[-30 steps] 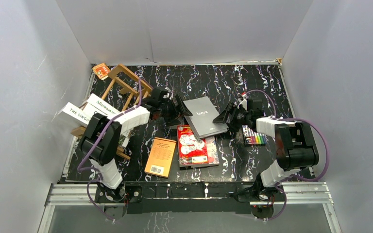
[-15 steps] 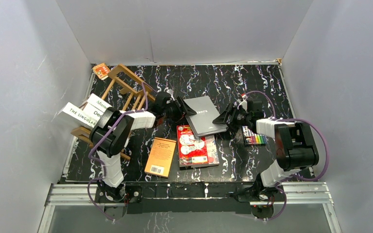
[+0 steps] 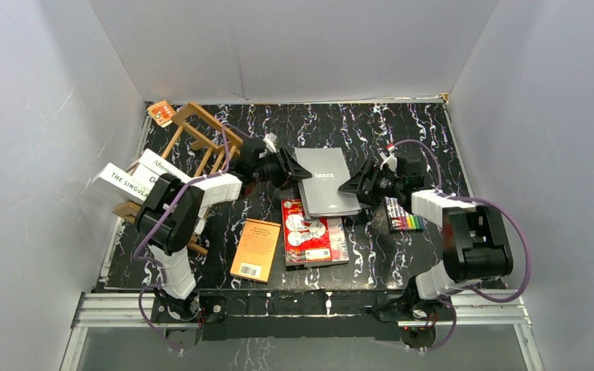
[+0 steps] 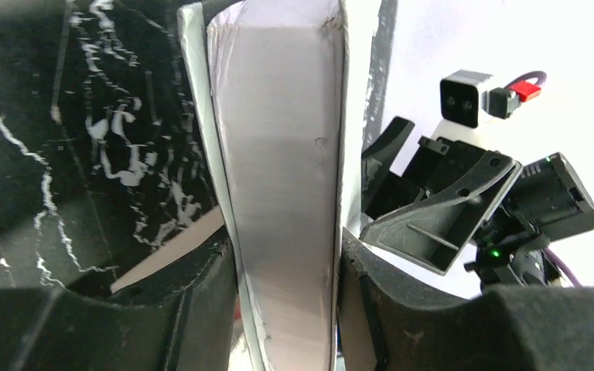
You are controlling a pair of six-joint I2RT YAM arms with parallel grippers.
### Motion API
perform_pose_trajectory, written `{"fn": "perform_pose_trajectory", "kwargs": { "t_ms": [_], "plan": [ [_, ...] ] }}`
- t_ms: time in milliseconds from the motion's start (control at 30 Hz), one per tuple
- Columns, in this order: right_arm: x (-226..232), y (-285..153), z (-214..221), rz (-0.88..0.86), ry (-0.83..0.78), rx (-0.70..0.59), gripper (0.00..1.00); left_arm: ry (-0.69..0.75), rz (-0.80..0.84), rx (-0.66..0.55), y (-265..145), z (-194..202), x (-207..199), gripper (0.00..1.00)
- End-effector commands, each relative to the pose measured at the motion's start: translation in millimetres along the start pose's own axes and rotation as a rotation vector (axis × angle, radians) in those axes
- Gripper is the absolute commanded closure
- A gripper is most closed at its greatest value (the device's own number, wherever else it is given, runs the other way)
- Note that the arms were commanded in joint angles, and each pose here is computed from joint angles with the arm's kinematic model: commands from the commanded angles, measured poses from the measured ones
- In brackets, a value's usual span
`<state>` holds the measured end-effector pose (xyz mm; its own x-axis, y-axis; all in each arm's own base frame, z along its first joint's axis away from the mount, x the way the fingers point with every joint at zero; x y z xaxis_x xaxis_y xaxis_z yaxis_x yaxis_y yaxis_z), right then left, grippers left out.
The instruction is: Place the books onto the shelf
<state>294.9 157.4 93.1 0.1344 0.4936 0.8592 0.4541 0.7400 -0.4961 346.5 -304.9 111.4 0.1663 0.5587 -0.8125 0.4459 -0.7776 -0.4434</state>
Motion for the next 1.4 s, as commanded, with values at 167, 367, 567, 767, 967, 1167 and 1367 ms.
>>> {"fn": "perform_pose_trajectory", "kwargs": {
  "t_ms": [167,367,567,767,967,1167,1367],
  "plan": [
    [97.2,-41.6,-11.9,-0.277,-0.185,-0.065,0.06,0.101,0.321,0.021,-86.3,-51.9,-99.2,0.73],
    [159.0,-80.3,8.4,-0.538,-0.186,-0.005,0.04,0.126,0.425,0.014,-126.0,-67.6,-133.5,0.72],
    [194.9,-101.5,29.4,-0.647,-0.216,0.1,0.07,0.216,0.511,0.05,-146.4,-68.2,-160.5,0.72],
    [222.2,-123.7,39.0,-0.698,-0.312,0.132,0.11,0.304,0.501,0.061,-162.5,-66.1,-163.5,0.72],
    [229.8,-114.2,40.9,-0.683,-0.325,0.12,0.22,0.369,0.555,0.031,-177.2,-66.7,-177.9,0.72],
    [245.1,-114.5,51.5,-0.756,-0.333,0.101,0.32,0.411,0.579,0.003,-189.1,-69.3,-187.6,0.72],
    [255.0,-116.8,52.3,-0.782,-0.294,0.035,0.45,0.441,0.605,-0.032,-200.6,-68.1,-195.7,0.71]
  ]
}}
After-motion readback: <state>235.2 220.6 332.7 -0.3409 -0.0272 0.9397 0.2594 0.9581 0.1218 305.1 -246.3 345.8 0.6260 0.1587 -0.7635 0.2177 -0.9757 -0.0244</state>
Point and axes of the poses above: each gripper's point midway between its finger pads, its own y axis out along the fingers, its own x axis along the line the jaws close on, z = x × y, the point moved 3 cm from there along -y, back along the fingers, and after that the axes turned 12 degrees about y, right-handed, at the moved point
